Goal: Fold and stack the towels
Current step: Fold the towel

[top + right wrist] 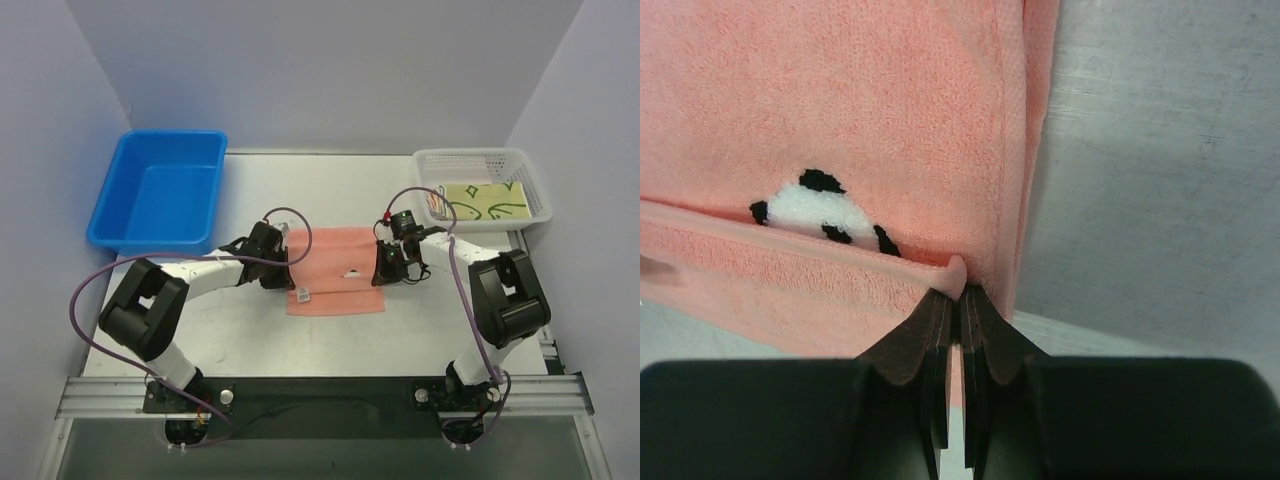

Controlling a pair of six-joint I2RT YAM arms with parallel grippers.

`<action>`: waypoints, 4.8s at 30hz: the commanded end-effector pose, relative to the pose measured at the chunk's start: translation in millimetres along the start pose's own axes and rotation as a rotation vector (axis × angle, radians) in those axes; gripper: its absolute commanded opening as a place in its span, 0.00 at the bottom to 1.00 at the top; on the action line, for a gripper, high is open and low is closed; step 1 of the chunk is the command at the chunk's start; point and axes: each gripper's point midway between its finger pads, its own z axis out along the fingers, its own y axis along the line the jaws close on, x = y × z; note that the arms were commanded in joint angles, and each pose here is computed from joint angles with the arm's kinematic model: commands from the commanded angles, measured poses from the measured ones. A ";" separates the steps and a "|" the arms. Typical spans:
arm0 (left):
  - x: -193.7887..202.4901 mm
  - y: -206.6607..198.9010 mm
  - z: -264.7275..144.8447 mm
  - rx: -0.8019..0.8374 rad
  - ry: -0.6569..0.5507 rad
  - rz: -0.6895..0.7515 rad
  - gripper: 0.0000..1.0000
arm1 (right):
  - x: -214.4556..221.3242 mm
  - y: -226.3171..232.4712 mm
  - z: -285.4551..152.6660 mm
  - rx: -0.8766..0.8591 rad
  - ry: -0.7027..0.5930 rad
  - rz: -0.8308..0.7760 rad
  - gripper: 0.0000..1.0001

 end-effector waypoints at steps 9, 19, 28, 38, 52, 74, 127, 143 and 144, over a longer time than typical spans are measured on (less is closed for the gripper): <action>-8.5 11.9 -25.4 -0.062 -0.058 0.029 0.00 | 4.2 -21.7 -17.9 0.099 -0.042 -0.012 0.00; -42.5 -11.1 -63.3 -0.031 -0.162 0.052 0.00 | -25.8 -2.0 -59.4 0.064 -0.175 -0.032 0.00; -18.4 -5.1 -48.6 -0.014 -0.092 0.033 0.00 | -1.4 -9.0 -45.7 0.081 -0.099 -0.008 0.00; 17.9 9.0 -15.1 -0.044 0.029 0.012 0.00 | 35.8 -29.7 -8.7 0.130 0.062 0.031 0.00; 43.2 -35.5 -87.5 0.165 -0.038 0.099 0.52 | 78.1 11.9 -58.8 -0.043 0.035 -0.142 0.36; -48.5 -64.0 -28.5 -0.020 -0.058 0.158 0.53 | -17.8 21.1 -47.4 0.142 -0.098 -0.113 0.32; -50.3 -8.1 10.1 -0.087 -0.025 0.056 0.63 | -64.2 32.2 15.5 0.068 -0.114 -0.076 0.25; -44.2 -19.3 -69.5 -0.018 -0.238 -0.339 0.85 | -16.7 40.3 -54.0 -0.032 -0.291 0.153 0.68; -44.7 -20.1 -67.8 -0.016 -0.236 -0.355 0.83 | -16.8 41.7 -58.5 -0.050 -0.317 0.161 0.70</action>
